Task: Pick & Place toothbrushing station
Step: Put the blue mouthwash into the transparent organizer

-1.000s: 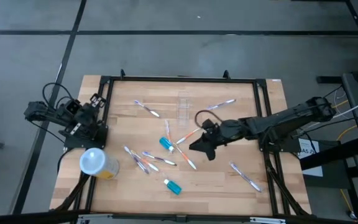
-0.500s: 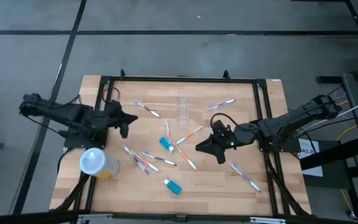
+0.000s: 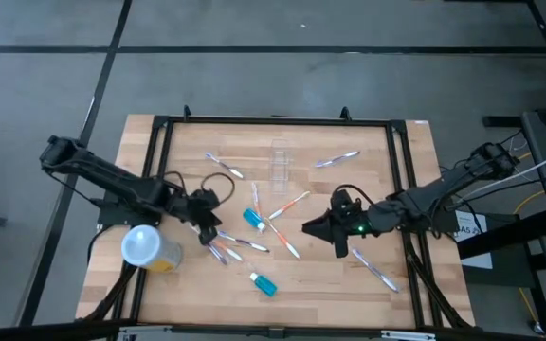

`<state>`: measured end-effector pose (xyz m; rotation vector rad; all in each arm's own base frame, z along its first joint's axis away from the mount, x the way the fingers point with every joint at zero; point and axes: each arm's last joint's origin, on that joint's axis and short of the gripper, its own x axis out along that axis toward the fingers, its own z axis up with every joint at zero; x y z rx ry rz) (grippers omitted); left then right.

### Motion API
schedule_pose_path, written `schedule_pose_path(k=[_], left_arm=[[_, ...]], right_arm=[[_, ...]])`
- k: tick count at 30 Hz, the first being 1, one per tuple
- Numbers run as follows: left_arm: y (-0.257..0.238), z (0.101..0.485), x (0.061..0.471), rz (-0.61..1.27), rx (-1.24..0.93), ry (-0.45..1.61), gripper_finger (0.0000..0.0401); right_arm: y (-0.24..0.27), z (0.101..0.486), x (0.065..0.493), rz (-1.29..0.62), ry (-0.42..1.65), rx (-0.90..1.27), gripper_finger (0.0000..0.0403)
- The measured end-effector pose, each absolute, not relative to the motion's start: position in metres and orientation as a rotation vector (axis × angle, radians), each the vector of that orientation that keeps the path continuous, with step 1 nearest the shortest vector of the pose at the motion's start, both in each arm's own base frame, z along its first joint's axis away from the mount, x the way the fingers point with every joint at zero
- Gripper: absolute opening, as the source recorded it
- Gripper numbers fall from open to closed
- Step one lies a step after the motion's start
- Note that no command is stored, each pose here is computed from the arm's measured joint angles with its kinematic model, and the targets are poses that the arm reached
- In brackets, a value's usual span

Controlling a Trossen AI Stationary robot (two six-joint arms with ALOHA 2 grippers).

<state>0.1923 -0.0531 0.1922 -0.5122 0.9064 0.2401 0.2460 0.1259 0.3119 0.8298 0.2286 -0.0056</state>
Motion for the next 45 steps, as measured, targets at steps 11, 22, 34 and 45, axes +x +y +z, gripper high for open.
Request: schedule_pose_path(k=[11, 22, 34, 45], left_arm=[[-0.069, 0.184, 0.239, -0.061, -0.003, 0.950, 0.0004], [-0.056, 0.238, 0.277, 0.090, -0.061, 0.738, 0.0004], [-0.055, 0.267, 0.293, 0.174, -0.542, 0.514, 0.0004], [-0.057, 0.263, 0.290, 0.067, -0.528, 0.602, 0.0004]], right_arm=[[0.135, 0.320, 0.237, -0.001, 0.168, 0.850, 0.0080], [0.142, 0.332, 0.225, -0.021, 0.068, 0.848, 0.0080], [0.134, 0.351, 0.216, -0.008, -0.042, 0.819, 0.0080], [0.131, 0.359, 0.211, 0.005, -0.083, 0.807, 0.0080]])
